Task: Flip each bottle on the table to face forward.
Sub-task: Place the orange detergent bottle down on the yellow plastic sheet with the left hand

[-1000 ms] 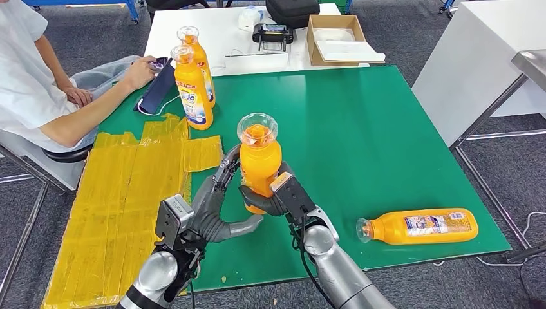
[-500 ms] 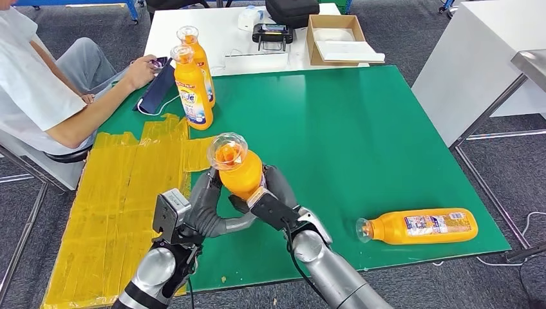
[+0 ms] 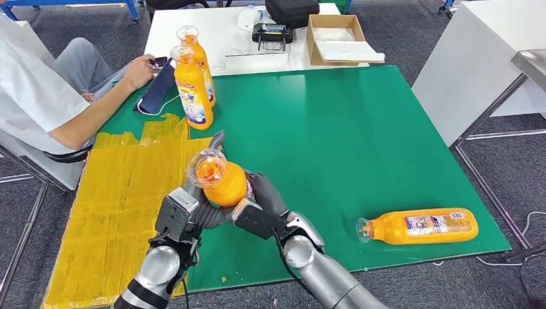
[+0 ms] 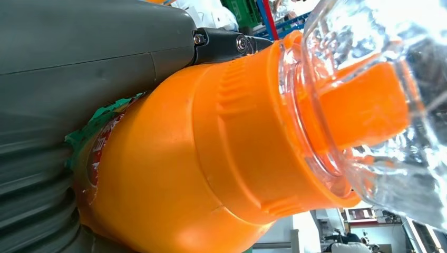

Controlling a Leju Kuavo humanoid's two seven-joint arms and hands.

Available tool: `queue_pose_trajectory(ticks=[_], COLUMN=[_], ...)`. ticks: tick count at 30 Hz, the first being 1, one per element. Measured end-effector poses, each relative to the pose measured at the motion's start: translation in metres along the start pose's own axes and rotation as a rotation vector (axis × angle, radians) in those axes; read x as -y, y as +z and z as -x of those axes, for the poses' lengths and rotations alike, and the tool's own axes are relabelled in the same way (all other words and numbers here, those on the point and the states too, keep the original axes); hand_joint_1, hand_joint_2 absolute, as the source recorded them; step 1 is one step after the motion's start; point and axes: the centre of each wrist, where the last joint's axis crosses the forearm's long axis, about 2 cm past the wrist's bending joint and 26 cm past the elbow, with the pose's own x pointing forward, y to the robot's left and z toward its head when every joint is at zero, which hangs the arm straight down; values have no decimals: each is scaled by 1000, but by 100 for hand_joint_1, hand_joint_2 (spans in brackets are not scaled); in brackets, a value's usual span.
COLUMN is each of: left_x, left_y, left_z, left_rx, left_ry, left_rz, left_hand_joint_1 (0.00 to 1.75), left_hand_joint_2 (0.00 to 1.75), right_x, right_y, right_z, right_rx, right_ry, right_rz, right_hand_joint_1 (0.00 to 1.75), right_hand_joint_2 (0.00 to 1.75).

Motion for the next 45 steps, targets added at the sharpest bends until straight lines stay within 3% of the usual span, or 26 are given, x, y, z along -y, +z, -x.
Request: queue_pose_trajectory(ticks=[16,20,26,41,42,43,45], left_x=[-1,-2,-3,-2,-2,-2,-1], left_y=[0,-1,-2,3,4,5,6], left_z=[3,4,5,8,8,9,9], left_rx=[-14,-32,-58,-90,-92,-93,-95], left_ry=[-14,80,254,387,390,392,394], left_rz=[-31,-8,68,79,79,80,80], left_hand_joint_1=[0,175,175,175,175,175,175], left_hand_joint_2=[175,175,175,175,175,175,175], right_x=[-1,-3,-4,-13,-14,-15,-16], right_y=[-2,-2,0,11,12,13,14], right_z=[1,2,4,10,11,11,11], right_rx=[-8,-12,-18,-29,-30,-31,-32], right_ry=[-1,-4,-9,-17,-19,-21,-23], right_rz=[-10,-13,-6,34,38,42,44], right_hand_joint_1=[174,171,174,175,170,142,58], right_hand_joint_2=[175,175,175,175,175,175,175])
